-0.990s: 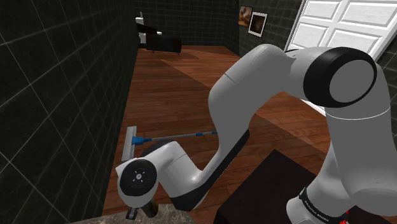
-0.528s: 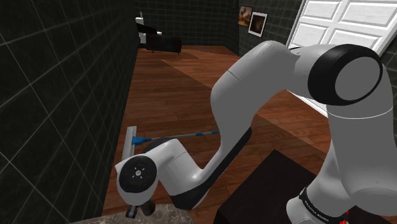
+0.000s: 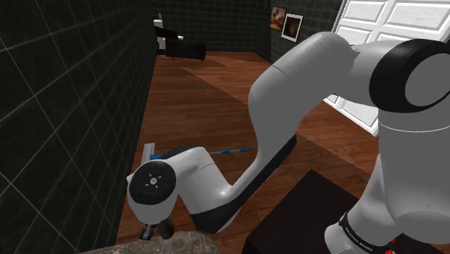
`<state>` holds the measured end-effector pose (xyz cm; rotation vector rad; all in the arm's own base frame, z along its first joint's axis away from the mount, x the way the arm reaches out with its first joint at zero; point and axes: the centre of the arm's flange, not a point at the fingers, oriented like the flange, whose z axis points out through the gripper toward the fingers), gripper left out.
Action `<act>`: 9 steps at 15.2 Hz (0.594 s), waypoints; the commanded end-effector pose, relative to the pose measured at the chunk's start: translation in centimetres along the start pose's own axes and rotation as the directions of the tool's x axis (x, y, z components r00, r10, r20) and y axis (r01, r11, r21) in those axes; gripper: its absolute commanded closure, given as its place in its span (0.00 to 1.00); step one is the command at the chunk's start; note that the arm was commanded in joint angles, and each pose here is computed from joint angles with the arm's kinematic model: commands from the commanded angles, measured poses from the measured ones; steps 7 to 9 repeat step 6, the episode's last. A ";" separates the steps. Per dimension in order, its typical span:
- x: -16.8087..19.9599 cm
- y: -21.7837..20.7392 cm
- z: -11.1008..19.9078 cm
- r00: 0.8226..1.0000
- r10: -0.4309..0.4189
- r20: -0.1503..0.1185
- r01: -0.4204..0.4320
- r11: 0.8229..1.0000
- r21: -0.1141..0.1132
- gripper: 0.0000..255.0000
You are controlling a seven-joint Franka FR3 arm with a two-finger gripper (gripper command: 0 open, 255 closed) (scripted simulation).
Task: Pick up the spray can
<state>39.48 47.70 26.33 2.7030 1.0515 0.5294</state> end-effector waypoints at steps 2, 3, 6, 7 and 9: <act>0.4 0.4 -1.6 1.000 0.000 0.000 0.000 1.000 0.000 1.00; 0.6 0.6 -2.1 1.000 0.000 0.000 0.000 1.000 0.000 1.00; 0.7 0.8 -2.7 1.000 0.000 0.000 0.000 1.000 0.000 1.00; 0.7 0.8 -2.7 1.000 0.000 0.000 0.000 1.000 0.000 1.00; 0.7 0.8 -2.7 1.000 0.000 0.000 0.000 1.000 0.000 1.00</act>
